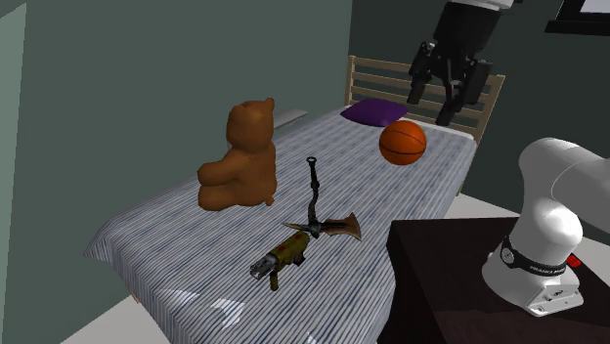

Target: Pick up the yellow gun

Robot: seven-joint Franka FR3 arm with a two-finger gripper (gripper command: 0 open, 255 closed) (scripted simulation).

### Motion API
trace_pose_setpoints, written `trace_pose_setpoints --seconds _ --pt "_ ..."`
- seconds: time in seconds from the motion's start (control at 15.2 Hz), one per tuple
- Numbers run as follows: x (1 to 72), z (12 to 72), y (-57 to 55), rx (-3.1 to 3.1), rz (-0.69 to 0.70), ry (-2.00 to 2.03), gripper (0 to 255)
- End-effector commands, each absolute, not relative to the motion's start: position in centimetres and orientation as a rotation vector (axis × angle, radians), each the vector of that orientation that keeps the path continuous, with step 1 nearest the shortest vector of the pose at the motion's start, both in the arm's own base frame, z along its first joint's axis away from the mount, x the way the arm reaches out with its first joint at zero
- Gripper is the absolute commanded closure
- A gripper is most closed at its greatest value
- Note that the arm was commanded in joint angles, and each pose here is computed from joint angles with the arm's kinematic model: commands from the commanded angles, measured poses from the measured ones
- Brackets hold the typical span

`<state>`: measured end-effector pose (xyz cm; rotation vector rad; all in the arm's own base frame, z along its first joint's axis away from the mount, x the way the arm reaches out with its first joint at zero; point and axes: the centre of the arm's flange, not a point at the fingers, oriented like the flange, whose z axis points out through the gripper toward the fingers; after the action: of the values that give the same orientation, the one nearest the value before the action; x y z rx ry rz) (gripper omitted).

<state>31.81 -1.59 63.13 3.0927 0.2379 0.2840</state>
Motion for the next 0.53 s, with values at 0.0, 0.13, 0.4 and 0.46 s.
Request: trace_pose_setpoints --seconds 0.0,0.13,0.4,0.46 --pt "31.8 63.1 -1.6 3.093 0.284 0.238 0" --pt "33.0 61.0 -2.7 3.092 0.281 0.288 0" --pt "35.4 56.7 -4.7 3.089 0.276 0.387 0" --pt "36.1 55.6 -5.2 3.088 0.275 0.412 0"
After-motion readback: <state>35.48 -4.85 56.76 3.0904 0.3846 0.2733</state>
